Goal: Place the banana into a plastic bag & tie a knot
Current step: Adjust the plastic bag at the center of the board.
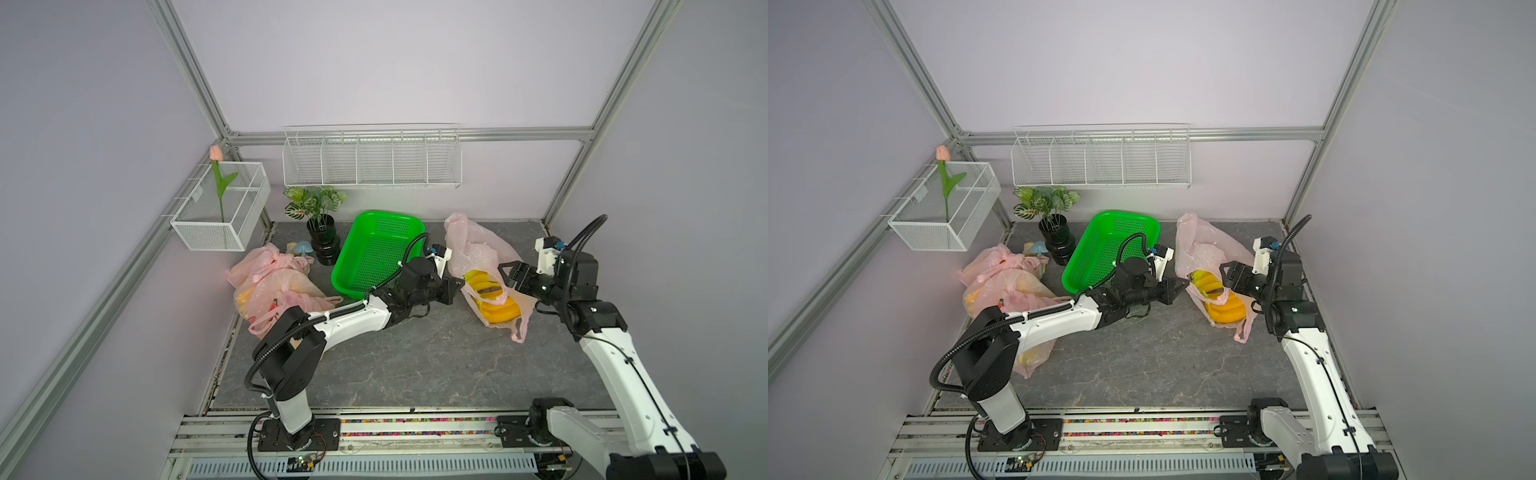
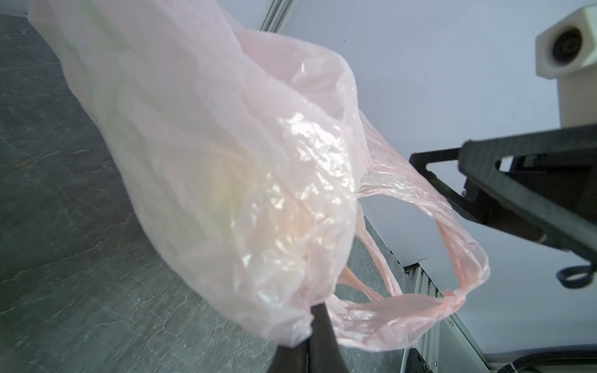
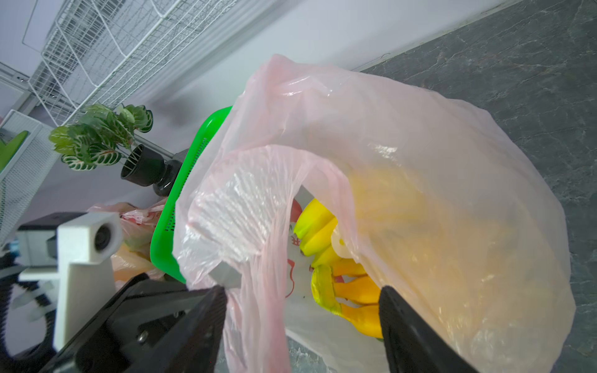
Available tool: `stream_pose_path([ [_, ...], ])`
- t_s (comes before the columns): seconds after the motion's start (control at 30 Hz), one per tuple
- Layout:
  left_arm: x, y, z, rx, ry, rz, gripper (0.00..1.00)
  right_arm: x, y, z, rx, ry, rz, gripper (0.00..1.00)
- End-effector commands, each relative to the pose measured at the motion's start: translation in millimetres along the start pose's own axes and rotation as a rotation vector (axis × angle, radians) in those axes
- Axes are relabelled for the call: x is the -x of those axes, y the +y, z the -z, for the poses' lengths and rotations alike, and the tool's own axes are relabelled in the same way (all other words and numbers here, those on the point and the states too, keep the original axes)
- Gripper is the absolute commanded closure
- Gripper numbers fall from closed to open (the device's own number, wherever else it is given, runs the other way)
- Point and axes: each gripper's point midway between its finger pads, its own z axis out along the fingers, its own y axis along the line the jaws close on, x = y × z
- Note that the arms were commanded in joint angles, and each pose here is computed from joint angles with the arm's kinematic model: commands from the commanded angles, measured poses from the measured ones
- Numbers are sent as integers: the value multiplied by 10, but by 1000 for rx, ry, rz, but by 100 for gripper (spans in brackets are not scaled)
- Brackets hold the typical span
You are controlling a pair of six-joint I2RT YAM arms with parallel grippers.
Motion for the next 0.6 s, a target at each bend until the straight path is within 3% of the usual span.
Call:
stream_pose_path([
  [0.0, 0, -18, -38, -12, -23, 25, 100, -364, -12, 5, 37, 86, -13, 25],
  [0.2, -7, -37, -51, -10, -23, 23, 100, -631, 108, 43, 141, 101, -52, 30],
  [0.33, -26, -43, -73, -9, -18, 23, 100, -706, 112, 68, 164, 87, -46, 41],
  [0.57, -72, -40, -56, -1, -17, 25, 100, -661, 201, 93, 198, 87, 2, 77],
])
